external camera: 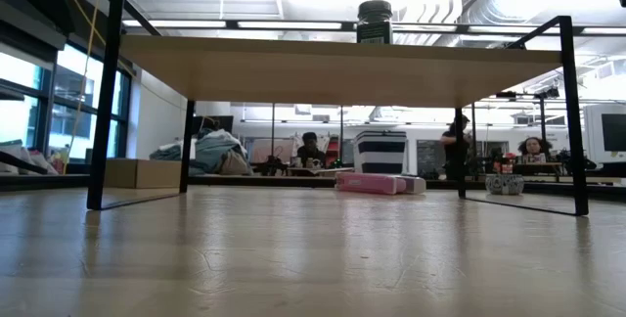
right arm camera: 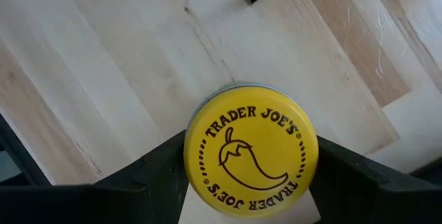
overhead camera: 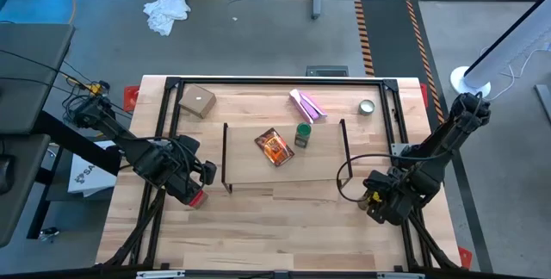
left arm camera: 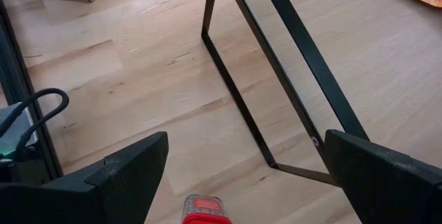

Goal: Shelf spices
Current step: Remove the yellow seasoning bottle from the shelf, then remove the green seasoning bottle from the shelf

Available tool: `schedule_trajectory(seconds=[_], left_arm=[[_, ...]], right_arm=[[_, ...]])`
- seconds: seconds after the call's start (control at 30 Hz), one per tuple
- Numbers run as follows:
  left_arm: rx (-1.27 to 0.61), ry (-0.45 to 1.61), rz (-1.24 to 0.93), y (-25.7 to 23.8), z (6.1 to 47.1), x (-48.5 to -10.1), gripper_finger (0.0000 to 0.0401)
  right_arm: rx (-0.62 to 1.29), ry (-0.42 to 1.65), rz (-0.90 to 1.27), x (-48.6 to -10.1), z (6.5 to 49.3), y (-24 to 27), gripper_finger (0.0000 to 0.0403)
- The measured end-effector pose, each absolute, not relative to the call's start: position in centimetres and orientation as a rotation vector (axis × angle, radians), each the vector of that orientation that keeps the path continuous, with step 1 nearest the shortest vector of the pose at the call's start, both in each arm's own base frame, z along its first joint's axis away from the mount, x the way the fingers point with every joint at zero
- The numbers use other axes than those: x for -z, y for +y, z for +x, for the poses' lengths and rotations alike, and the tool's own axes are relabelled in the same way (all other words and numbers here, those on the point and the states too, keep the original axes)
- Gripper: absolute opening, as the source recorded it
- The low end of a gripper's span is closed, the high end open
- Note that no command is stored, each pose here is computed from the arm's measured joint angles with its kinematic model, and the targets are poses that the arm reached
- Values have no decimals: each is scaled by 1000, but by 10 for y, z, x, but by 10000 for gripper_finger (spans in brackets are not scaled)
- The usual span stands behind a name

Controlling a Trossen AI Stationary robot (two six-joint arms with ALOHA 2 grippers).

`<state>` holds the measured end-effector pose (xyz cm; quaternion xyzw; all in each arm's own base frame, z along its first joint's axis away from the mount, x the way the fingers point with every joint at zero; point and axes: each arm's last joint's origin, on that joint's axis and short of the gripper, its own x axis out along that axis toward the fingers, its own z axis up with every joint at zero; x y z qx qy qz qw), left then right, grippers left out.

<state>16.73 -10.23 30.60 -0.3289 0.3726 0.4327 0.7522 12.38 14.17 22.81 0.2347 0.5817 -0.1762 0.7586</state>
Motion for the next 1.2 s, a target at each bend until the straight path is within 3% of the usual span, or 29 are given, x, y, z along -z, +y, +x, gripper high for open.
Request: schedule_trajectory(seconds=[0.37, 0.67, 0.9, 1.07, 1.2], left_arm=[[-950, 818, -709, -102, 167, -306, 385], [-957, 822, -698, -101, 166, -306, 385], [-961, 825, -691, -101, 165, -306, 385], [-961, 824, -691, -101, 165, -306, 385], [-957, 816, -700, -101, 166, -306, 385]], right_arm=[[336, 1298, 413, -228, 123, 139, 291], [204, 1288, 408, -250, 129, 142, 293], [205, 1278, 400, -263, 129, 139, 293], [259, 1203, 423, -293, 132, 129, 293], [254, 924, 395, -345, 148, 115, 293]])
